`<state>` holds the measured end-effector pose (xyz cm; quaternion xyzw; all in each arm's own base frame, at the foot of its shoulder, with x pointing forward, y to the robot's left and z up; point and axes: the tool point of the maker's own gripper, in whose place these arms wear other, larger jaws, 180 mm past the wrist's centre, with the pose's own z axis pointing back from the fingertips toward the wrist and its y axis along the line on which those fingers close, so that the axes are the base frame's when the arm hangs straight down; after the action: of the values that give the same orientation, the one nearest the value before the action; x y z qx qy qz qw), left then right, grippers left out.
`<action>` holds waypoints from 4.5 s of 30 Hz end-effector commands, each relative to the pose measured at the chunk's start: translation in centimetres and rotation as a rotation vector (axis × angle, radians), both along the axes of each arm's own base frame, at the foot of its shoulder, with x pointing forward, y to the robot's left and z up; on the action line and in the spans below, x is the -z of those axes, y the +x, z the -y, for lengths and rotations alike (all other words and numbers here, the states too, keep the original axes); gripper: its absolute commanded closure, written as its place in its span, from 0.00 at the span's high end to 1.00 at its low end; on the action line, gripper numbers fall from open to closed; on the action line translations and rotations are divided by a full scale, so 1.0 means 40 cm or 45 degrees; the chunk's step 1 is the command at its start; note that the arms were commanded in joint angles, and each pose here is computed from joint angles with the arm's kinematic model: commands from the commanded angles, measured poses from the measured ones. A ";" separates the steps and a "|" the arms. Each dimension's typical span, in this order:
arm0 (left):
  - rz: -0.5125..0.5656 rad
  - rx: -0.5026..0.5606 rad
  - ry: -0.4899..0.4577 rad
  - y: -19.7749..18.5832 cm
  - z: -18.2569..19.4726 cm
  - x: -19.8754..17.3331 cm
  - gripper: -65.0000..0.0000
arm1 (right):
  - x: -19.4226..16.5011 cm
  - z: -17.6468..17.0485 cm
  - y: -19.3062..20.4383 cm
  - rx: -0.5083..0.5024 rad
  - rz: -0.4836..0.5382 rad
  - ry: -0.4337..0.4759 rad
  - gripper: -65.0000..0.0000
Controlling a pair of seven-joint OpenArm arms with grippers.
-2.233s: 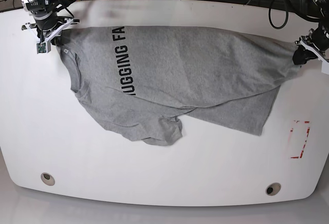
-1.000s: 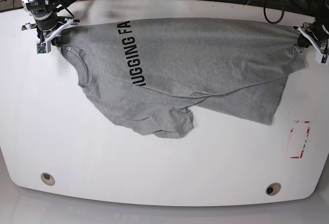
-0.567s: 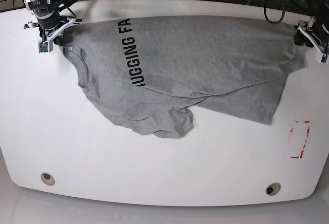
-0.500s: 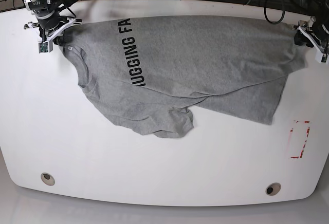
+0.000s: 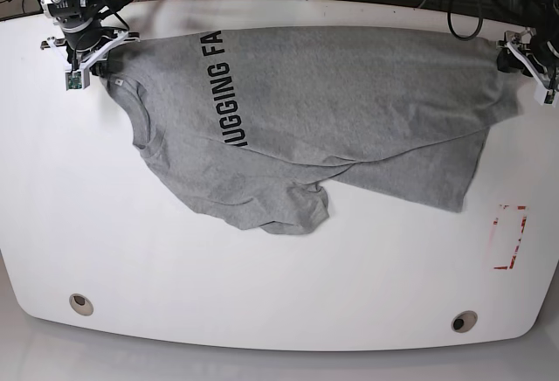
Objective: Fold the T-shirt properly
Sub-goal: 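Open the left gripper and release the shirt edge, then regrasp the shirt edge with the left gripper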
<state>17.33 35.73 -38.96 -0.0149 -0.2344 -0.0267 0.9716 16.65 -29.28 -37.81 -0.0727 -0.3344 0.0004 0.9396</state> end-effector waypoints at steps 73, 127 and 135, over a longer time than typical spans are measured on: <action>0.068 -0.206 -0.298 0.214 0.005 0.064 0.71 | -0.024 0.006 0.017 -0.013 0.047 -0.021 0.00; -0.088 -0.200 -0.262 0.134 -0.014 0.094 0.00 | -0.026 -0.011 0.030 -0.034 0.057 -0.010 0.64; -0.086 -0.200 -0.263 0.136 -0.014 0.093 0.00 | -0.063 -0.020 0.054 -0.062 0.122 -0.017 0.82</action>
<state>24.18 35.91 -41.85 -0.1120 -0.2443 0.0783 0.9600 17.63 -28.45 -37.00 -0.0696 -0.3484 0.0151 0.9346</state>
